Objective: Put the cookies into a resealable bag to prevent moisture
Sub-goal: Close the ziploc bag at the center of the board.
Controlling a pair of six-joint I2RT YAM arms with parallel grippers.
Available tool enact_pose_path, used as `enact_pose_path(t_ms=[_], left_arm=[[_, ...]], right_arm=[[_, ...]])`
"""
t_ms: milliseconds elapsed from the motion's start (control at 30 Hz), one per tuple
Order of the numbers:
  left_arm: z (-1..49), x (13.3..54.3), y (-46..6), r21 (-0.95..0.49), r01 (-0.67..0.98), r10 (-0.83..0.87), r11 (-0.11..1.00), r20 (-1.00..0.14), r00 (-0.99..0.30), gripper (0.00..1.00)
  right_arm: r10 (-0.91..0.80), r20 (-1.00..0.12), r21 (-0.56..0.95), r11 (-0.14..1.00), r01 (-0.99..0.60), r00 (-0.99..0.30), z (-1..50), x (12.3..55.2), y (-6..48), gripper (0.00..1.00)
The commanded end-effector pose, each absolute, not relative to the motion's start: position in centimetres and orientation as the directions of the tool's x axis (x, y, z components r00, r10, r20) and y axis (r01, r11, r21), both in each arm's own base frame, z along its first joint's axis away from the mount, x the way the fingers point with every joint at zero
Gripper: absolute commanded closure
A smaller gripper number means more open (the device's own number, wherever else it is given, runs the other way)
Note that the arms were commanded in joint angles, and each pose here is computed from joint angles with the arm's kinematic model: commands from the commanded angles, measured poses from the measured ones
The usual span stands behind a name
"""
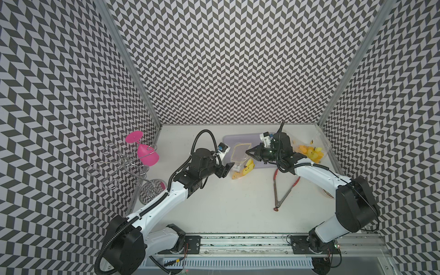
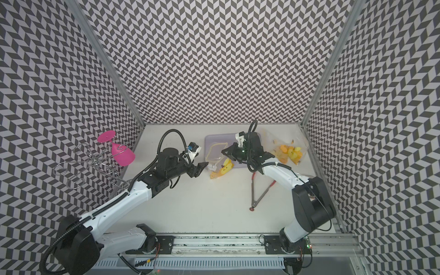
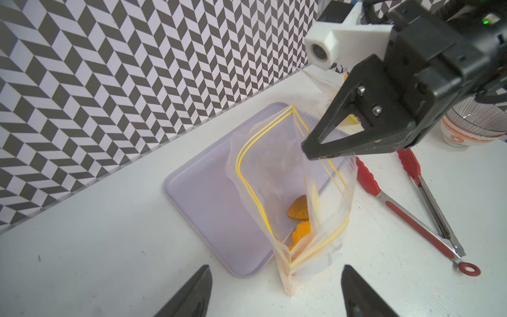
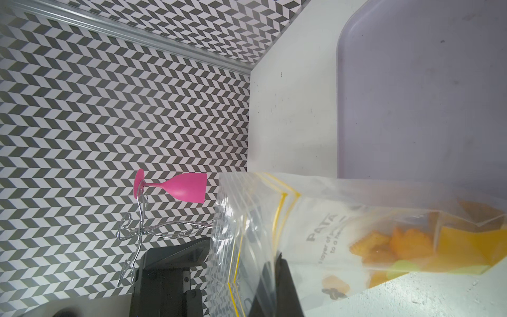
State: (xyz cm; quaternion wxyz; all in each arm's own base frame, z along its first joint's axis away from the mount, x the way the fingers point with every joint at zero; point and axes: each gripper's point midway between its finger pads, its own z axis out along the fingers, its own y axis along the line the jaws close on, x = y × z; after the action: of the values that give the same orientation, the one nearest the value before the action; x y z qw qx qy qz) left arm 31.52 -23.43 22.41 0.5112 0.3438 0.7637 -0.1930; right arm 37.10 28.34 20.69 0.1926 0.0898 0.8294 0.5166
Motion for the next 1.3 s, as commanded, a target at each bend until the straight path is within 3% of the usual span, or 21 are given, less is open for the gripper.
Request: enact_pose_path(t_ms=[0, 233, 467, 633, 833, 967, 1000, 1100, 1133, 1267], left_arm=[[23.3, 31.8, -24.6, 0.126, 0.757, 0.35, 0.641, -0.926, -0.142, 0.26], [22.2, 31.8, -25.5, 0.125, 0.782, 0.36, 0.61, -0.923, -0.133, 0.28], [22.2, 32.6, -26.0, 0.13, 0.782, 0.358, 0.609, -0.925, -0.125, 0.41], [21.6, 32.6, -25.9, 0.129, 0.784, 0.367, 0.607, -0.92, -0.133, 0.61], [22.3, 32.3, -25.9, 0.129, 0.786, 0.351, 0.604, -0.929, -0.117, 0.98], [23.1, 31.7, -26.0, 0.147, 0.796, 0.349, 0.587, -0.933, -0.084, 1.0], [23.4, 31.4, -26.0, 0.156, 0.805, 0.358, 0.573, -0.931, -0.074, 1.0], [24.5, 29.3, -26.3, 0.195, 0.857, 0.386, 0.476, -0.923, -0.005, 1.0], [25.1, 28.6, -26.3, 0.206, 0.866, 0.383, 0.455, -0.924, 0.018, 1.0], [27.0, 26.1, -25.7, 0.214, 0.905, 0.351, 0.367, -0.933, 0.079, 1.0]], right_arm=[[0.347, -0.27, 0.906, 0.408, -0.115, -0.898, 22.8, 38.1, 28.9, 1.0], [0.347, -0.271, 0.907, 0.405, -0.117, -0.898, 22.9, 38.5, 28.7, 1.0], [0.34, -0.277, 0.905, 0.407, -0.125, -0.899, 23.1, 38.5, 28.7, 1.0], [0.345, -0.28, 0.904, 0.409, -0.125, -0.896, 23.3, 38.6, 28.6, 1.0], [0.347, -0.293, 0.898, 0.42, -0.132, -0.891, 23.5, 38.6, 28.4, 1.0], [0.346, -0.358, 0.875, 0.448, -0.182, -0.867, 25.0, 38.5, 27.9, 0.99], [0.349, -0.385, 0.866, 0.457, -0.203, -0.854, 25.7, 38.5, 27.6, 0.94], [0.331, -0.492, 0.828, 0.466, -0.314, -0.805, 28.4, 37.4, 26.8, 0.61], [0.328, -0.543, 0.802, 0.475, -0.362, -0.773, 29.5, 36.8, 26.3, 0.54], [0.35, -0.746, 0.64, 0.61, -0.466, -0.566, 32.6, 35.2, 22.5, 0.44]])
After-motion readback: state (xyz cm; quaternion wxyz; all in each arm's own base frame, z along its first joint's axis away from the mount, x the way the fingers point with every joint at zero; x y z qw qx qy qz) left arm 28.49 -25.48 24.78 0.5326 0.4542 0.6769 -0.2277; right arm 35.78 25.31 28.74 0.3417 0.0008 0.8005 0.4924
